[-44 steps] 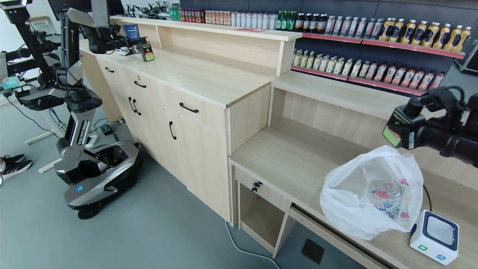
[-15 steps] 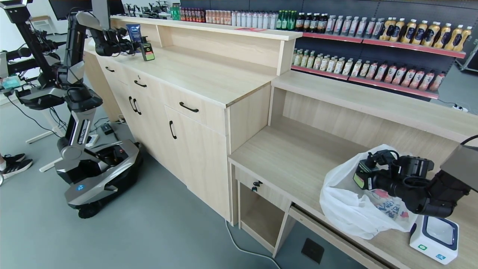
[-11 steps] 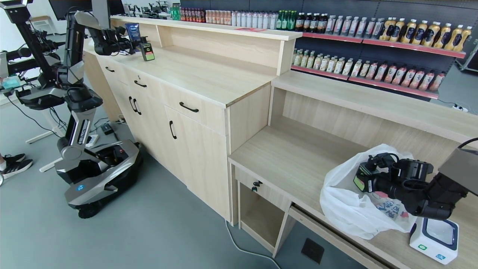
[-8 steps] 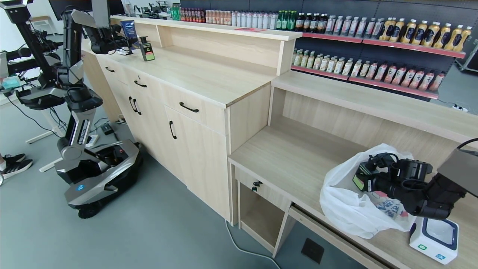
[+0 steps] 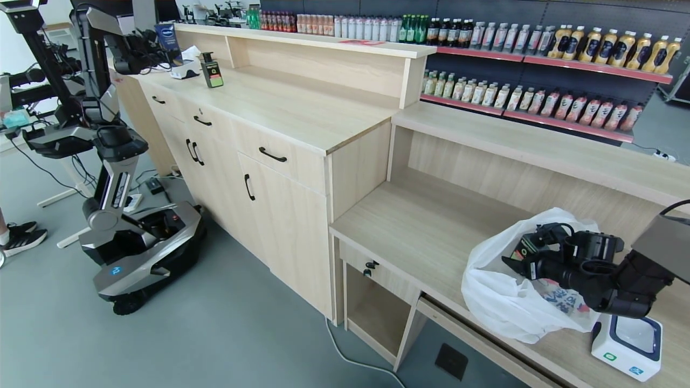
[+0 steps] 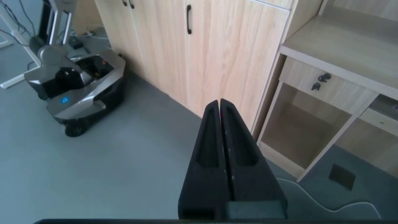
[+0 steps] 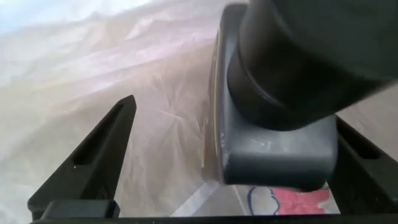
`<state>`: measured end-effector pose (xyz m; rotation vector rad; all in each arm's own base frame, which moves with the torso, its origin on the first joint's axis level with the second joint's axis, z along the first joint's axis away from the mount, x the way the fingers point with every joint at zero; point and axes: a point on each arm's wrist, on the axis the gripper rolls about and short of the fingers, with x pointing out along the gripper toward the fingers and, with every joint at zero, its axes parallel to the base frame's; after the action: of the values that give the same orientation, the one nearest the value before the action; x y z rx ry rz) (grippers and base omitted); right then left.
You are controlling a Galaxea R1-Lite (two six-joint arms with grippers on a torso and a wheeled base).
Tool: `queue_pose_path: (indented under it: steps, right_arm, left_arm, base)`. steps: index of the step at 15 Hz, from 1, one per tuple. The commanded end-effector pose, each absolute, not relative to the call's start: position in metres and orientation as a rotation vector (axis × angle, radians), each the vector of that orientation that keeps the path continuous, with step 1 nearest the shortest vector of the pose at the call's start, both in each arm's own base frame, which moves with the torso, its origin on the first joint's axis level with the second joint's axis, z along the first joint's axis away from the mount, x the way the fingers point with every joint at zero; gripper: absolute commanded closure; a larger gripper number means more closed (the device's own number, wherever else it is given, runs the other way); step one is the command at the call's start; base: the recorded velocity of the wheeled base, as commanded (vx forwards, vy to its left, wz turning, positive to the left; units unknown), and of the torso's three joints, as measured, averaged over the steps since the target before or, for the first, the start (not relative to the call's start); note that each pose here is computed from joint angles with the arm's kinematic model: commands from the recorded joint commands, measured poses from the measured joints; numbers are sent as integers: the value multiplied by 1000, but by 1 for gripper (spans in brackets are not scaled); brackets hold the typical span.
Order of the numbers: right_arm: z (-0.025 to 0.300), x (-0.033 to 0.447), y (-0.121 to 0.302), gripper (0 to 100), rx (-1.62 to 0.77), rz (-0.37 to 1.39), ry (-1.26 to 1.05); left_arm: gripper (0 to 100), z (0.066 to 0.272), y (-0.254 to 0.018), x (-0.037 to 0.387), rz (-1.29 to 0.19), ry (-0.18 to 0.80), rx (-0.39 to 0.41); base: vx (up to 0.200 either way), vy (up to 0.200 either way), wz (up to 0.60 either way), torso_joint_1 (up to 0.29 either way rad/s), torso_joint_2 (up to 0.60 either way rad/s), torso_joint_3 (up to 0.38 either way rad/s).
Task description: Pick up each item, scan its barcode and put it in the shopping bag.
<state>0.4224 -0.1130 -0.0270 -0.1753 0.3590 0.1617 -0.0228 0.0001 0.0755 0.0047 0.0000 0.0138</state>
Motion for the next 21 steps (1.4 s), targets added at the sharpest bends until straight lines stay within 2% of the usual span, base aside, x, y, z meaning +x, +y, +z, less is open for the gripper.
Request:
queue_pose_path:
  steps: [1,3,5,8,13,17,19,21]
  right_arm:
    - [3,407,-111,0,-179,173,331]
    - [59,372,-102,0,-191,164,300]
    - [99,350,-98,0,-220,140,234]
    - [142,294,-99,0,-228,64,217]
    - [168,222,-106,0,-272,-105,183]
    - [177,202,-117,0,-362,-252,208]
    - [173,193,-130,0,-324,-465,299]
    - [167,188,-137,0,-269,-559,360]
  left_arm:
    - [100,75,0,-23,15,0,5]
    - [100,75,0,-23,15,0,5]
    - [100,75,0,-23,15,0,5]
    - [100,75,0,-23,15,0,5]
    - [100,75,0,-23,15,0,5]
    - [100,75,0,-23,15,0,5]
    - [100,75,0,-23,15,0,5]
    - [100,75,0,-23,15,0,5]
  base:
    - [0,0,0,0,0,0]
    - [0,0,0,0,0,0]
    - [0,0,0,0,0,0]
    - [0,0,0,0,0,0]
    - [0,0,0,0,0,0]
    - [0,0,-600,6,0,5]
    - [0,0,-600,-2,0,2]
    - [0,0,-600,7,5,0]
